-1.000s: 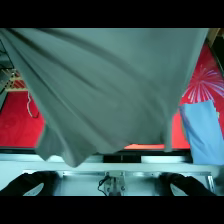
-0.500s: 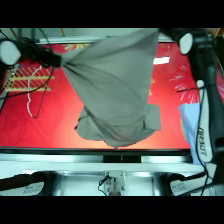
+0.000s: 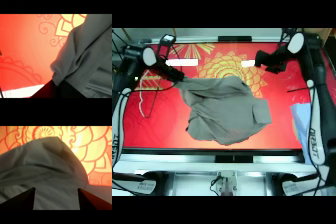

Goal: Fold the shirts.

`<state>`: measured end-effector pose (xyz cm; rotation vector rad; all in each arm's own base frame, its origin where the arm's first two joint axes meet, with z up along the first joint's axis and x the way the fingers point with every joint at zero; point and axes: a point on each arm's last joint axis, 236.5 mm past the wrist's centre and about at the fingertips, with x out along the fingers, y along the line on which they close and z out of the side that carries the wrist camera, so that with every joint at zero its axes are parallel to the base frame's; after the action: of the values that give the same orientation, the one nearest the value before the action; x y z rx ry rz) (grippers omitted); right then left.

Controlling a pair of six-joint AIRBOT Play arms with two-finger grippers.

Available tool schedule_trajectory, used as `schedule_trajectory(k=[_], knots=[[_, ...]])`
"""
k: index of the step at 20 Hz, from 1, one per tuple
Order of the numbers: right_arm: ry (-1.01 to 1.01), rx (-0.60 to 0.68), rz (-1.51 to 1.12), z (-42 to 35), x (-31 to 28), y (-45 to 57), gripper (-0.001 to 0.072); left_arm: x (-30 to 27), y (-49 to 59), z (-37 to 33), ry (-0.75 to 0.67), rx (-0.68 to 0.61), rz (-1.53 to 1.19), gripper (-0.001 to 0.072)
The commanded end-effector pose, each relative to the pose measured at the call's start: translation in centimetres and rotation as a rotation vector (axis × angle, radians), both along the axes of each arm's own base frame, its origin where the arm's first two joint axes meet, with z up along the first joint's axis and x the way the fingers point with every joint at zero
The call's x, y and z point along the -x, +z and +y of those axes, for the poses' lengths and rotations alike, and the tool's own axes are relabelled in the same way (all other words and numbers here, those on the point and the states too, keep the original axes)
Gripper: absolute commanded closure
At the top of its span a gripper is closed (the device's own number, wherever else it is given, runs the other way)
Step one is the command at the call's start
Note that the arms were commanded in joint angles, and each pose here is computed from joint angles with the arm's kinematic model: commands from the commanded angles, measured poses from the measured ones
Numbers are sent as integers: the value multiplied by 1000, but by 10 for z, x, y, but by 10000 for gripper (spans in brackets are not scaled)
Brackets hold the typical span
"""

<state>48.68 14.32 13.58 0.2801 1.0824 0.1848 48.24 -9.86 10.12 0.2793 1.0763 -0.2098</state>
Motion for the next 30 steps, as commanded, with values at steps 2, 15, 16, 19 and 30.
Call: schedule_trajectory(k=[2,15,16,19,30], knots=[[207,50,215,60,142,-15,78,13,-3,47,99,37,81,675],[-134,-329,510,219,289,-211,75,33,-62,34,74,178,209,675],[-156,-359,503,226,284,-215,74,32,-62,34,74,179,205,675],[-228,-419,482,234,266,-224,74,31,-61,34,74,179,201,675],[-179,-471,312,237,229,-207,647,27,-55,40,122,198,177,675]])
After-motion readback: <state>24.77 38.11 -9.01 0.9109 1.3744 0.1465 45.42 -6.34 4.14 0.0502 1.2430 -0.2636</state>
